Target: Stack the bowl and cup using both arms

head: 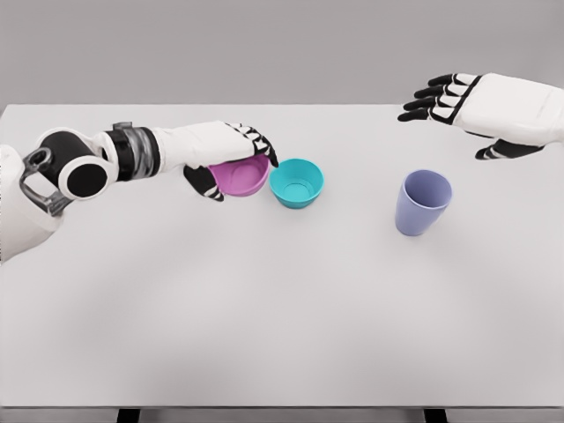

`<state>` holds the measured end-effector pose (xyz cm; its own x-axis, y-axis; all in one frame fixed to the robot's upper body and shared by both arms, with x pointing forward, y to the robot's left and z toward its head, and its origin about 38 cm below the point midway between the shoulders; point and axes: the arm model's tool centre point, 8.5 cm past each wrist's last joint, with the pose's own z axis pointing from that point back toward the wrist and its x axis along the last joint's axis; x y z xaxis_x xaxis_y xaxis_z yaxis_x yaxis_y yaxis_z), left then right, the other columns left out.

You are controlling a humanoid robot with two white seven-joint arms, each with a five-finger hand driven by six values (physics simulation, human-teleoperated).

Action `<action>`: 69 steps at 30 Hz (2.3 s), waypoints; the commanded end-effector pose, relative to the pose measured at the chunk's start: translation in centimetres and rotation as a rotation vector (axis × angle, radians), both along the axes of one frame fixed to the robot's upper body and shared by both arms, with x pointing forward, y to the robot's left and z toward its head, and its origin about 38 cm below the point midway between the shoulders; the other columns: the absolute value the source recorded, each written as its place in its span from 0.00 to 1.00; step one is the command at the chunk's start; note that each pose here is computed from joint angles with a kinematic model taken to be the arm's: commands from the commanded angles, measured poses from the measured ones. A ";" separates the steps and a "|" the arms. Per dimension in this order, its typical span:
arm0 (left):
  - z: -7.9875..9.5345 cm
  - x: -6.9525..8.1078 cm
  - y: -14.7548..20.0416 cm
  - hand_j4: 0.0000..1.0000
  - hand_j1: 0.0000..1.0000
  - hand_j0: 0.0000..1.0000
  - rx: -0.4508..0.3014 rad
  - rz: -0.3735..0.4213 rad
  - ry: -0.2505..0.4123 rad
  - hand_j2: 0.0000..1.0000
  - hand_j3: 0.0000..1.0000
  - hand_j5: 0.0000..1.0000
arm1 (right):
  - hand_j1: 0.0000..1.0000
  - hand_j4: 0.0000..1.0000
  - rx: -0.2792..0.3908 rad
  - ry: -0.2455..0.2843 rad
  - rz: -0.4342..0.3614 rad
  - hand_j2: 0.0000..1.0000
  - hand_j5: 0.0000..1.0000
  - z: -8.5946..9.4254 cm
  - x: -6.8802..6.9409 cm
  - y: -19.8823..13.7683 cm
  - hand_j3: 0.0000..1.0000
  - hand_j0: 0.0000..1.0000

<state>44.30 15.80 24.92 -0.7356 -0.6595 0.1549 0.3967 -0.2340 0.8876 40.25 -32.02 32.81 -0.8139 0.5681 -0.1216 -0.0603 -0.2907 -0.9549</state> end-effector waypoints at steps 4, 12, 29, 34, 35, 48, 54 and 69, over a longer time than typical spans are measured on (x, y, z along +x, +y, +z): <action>-0.6 0.8 -1.9 0.68 0.68 0.68 -0.010 -0.010 0.015 0.68 0.68 0.68 | 1.00 1.00 0.005 0.001 -0.002 1.00 1.00 0.1 0.0 0.0 1.00 1.00; -0.8 1.5 -4.5 0.68 0.68 0.68 -0.007 -0.041 0.024 0.68 0.68 0.68 | 1.00 1.00 0.005 0.001 -0.002 1.00 1.00 0.1 0.0 0.0 1.00 1.00; -2.1 3.5 -8.5 0.68 0.68 0.68 -0.015 -0.033 0.065 0.68 0.68 0.68 | 1.00 1.00 0.005 0.001 -0.002 1.00 1.00 0.1 0.0 0.0 1.00 1.00; -3.0 4.2 -9.2 0.68 0.68 0.68 -0.010 -0.016 0.085 0.68 0.68 0.68 | 1.00 1.00 0.005 0.001 -0.002 1.00 1.00 0.1 0.0 0.0 1.00 1.00; -3.1 4.3 -9.1 0.68 0.68 0.68 -0.008 -0.012 0.087 0.68 0.68 0.68 | 1.00 1.00 0.005 0.001 -0.002 1.00 1.00 0.1 0.0 0.0 1.00 1.00; -4.1 5.1 -8.7 0.69 0.69 0.69 0.000 0.012 0.111 0.69 0.69 0.69 | 1.00 1.00 -0.015 0.007 -0.018 1.00 1.00 0.1 -0.2 -0.8 1.00 1.00; -4.4 5.3 -8.5 0.70 0.70 0.70 0.003 0.022 0.118 0.70 0.70 0.70 | 1.00 1.00 -0.019 0.034 -0.023 1.00 1.00 -1.0 -0.4 -1.0 1.00 1.00; -4.4 5.3 -8.4 1.00 1.00 1.00 0.009 0.027 0.114 1.00 1.00 1.00 | 1.00 1.00 -0.091 -0.016 -0.026 1.00 1.00 2.4 -2.4 -2.5 1.00 1.00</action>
